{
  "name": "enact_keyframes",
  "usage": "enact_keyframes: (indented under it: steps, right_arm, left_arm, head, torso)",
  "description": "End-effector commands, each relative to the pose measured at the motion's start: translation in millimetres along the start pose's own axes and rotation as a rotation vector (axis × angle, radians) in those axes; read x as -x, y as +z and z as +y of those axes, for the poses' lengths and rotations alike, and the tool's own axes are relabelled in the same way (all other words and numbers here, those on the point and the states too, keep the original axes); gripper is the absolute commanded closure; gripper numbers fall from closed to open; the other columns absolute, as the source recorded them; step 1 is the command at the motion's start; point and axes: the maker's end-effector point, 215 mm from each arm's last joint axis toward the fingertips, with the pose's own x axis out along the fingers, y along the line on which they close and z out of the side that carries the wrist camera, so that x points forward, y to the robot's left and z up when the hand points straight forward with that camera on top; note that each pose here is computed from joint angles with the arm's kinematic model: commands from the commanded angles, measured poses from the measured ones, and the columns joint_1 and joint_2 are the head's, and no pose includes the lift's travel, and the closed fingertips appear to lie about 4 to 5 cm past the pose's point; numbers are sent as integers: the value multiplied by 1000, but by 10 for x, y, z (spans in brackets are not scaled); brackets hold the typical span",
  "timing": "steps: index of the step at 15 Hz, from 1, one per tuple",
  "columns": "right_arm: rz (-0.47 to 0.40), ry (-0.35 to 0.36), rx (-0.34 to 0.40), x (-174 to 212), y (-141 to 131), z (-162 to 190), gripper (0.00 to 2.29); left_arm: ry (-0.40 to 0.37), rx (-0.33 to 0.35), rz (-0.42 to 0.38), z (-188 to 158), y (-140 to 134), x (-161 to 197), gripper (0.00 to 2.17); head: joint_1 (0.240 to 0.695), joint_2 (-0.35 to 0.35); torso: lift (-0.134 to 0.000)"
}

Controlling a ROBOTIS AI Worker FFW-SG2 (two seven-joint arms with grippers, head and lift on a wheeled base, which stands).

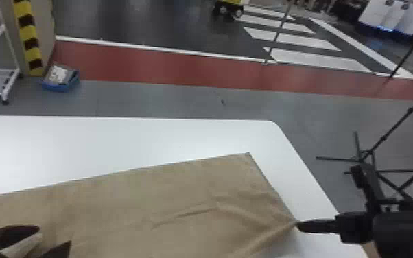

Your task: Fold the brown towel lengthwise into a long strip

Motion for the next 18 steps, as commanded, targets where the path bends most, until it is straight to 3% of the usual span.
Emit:
enact_keyframes:
  steps: [1, 3, 7, 11, 15, 18]
  right_arm:
    - [-3, 3, 9, 3, 11, 3, 2037]
    - [-5, 2, 11, 14, 19, -9, 2037]
    - [-6, 2, 11, 11, 16, -11, 2040]
    - [-7, -1, 4, 33, -16, -44, 2037]
    - [-10, -2, -26, 86, -201, -121, 2037]
    - [-56, 54, -61, 104, -128, -9, 2040]
  left_arm:
    - [72, -39, 69, 154, -169, -87, 353]
    - [129, -54, 99, 298, -273, -70, 529]
    - [177, -38, 82, 491, -263, 166, 1187]
    - [214, -1, 1, 614, -132, 598, 1237]
    - [217, 107, -43, 736, -295, 944, 1237]
    - [252, 129, -41, 919, -372, 1038, 1237]
  head:
    - [695, -350]
    - [695, -350]
    - [695, -350]
    - [695, -350]
    - [695, -335]
    - [695, -325]
  torso:
    - [-115]
    - [-115]
    - [-115]
    - [-115]
    - [-115]
    - [-115]
